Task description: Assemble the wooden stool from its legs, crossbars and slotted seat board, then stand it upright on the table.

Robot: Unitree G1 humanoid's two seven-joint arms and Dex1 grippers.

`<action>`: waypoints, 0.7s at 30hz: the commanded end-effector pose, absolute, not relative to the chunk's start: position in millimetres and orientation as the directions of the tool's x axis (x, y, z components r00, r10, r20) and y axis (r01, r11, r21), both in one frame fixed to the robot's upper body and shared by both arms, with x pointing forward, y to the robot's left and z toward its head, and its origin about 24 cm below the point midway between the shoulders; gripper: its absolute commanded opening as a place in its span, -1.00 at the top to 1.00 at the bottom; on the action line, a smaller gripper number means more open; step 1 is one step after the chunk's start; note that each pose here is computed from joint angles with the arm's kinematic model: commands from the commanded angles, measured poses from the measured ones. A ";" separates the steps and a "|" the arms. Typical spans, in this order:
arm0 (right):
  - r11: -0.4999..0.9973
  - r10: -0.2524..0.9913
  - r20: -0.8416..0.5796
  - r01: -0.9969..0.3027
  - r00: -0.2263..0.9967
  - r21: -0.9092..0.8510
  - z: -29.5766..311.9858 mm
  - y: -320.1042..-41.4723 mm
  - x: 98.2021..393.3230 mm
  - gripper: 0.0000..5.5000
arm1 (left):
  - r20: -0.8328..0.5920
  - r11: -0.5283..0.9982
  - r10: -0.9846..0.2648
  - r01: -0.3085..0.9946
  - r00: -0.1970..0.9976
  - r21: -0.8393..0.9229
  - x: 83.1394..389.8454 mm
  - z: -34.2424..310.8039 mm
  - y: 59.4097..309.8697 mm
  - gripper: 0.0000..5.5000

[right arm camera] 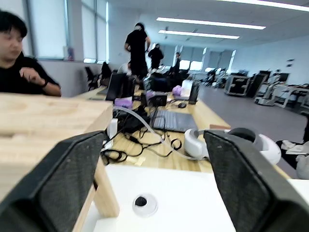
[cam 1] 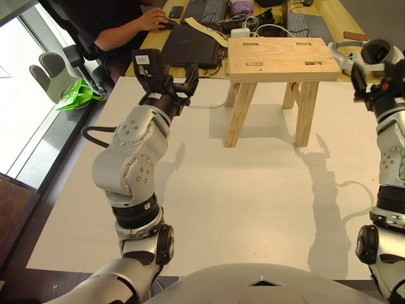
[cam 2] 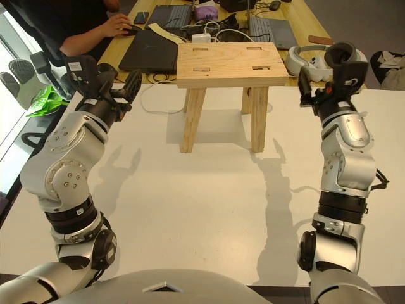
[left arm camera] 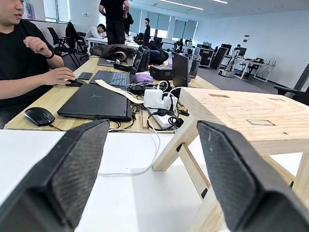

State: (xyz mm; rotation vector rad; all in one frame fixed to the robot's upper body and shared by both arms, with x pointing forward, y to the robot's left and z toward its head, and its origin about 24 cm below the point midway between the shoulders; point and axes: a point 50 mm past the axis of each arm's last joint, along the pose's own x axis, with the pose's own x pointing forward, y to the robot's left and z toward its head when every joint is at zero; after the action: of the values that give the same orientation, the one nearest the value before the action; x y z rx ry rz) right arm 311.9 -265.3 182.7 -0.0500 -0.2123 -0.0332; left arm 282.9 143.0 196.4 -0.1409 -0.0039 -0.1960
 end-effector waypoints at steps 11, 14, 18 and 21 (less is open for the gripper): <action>0.962 0.242 0.247 -0.265 0.938 0.061 143.9 -137.7 241.4 -0.38 | 0.132 1.000 0.006 -0.003 0.991 -0.019 222.4 134.5 123.3 -0.23; 0.971 0.238 0.237 -0.240 0.942 -0.021 129.4 -142.4 233.0 -0.38 | 0.146 0.998 0.012 -0.020 0.989 0.055 201.0 117.7 120.4 -0.23; 0.970 0.243 0.248 -0.239 0.938 -0.045 128.9 -140.4 232.3 -0.38 | 0.123 0.997 0.044 -0.051 0.991 0.057 185.4 100.8 119.5 -0.23; 0.975 0.220 0.224 -0.207 0.950 -0.078 126.5 -142.2 231.4 -0.38 | 0.119 0.996 0.075 -0.080 0.990 0.043 177.8 97.2 117.8 -0.23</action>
State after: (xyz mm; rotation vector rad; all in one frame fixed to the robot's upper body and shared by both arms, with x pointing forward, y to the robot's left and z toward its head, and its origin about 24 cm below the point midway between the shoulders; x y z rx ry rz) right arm 231.7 -141.4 128.7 -0.0247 -0.2510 0.2337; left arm 181.7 119.4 100.3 0.0508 -0.1221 0.0582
